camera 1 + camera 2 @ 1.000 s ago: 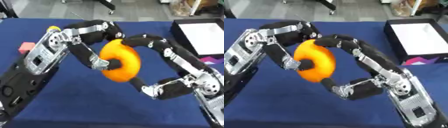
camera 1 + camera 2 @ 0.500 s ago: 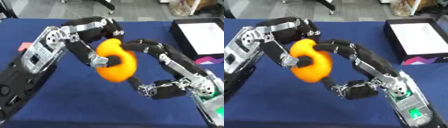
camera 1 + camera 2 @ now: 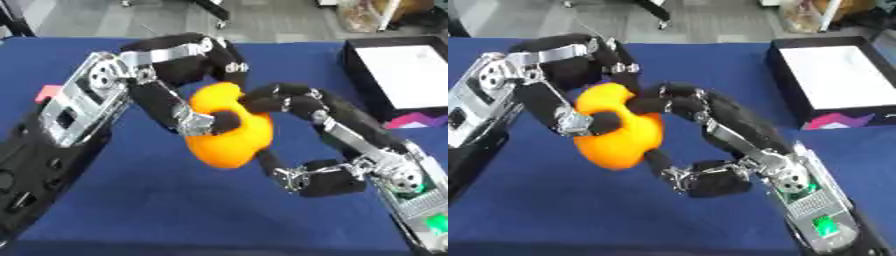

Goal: Pick up the objects with one hand, pass them to the other hand, and then place them into the box on the other side of the table.

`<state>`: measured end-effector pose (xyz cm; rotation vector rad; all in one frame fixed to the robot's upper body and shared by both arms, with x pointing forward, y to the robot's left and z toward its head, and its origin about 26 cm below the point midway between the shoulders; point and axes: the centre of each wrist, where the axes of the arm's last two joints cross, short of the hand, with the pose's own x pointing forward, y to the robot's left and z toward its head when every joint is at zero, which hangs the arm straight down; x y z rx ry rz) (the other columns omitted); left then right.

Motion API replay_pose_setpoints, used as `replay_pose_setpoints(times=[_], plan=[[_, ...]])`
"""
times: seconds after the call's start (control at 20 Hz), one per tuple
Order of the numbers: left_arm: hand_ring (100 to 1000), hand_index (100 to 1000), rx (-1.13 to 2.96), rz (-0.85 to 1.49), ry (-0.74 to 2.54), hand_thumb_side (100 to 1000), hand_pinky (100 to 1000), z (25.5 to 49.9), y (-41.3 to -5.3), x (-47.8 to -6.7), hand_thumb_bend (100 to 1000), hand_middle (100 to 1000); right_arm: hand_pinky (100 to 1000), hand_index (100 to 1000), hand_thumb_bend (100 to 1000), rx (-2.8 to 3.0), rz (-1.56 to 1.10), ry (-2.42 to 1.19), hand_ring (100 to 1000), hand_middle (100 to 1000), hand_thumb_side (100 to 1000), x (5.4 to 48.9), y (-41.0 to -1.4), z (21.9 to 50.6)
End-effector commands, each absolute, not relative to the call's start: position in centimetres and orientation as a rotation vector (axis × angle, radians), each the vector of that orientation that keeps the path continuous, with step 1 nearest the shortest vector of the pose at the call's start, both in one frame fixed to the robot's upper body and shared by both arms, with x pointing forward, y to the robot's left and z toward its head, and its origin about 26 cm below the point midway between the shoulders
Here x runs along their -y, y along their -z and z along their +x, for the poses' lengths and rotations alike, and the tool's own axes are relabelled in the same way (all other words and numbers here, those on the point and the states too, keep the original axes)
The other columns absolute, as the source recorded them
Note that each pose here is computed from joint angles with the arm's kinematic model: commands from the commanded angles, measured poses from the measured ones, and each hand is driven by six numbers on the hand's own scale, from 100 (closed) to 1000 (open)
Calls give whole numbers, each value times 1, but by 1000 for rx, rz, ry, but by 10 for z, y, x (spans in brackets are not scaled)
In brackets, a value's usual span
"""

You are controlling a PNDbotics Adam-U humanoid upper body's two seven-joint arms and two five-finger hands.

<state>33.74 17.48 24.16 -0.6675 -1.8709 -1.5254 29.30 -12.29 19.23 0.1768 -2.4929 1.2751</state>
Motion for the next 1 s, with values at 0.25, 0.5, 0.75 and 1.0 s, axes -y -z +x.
replay_pose_setpoints(times=[0.25, 0.5, 0.75, 1.0], plan=[[430, 585, 1890, -728, 1546, 287, 639, 332, -256, -166, 199, 395, 439, 360, 100, 2527, 57, -1027, 434, 307, 100, 136, -215, 293], [452, 612, 1874, -717, 1556, 315, 661, 334, -256, -166, 223, 421, 408, 210, 100, 2509, 36, -908, 402, 260, 100, 134, -217, 291], [534, 703, 1888, -648, 1583, 500, 726, 338, -257, -169, 434, 517, 384, 205, 100, 2516, 8, -834, 382, 233, 100, 130, -211, 291], [614, 785, 1981, -481, 1469, 716, 768, 348, -257, -192, 578, 613, 386, 206, 100, 2525, -35, -760, 384, 232, 100, 131, -206, 294]])
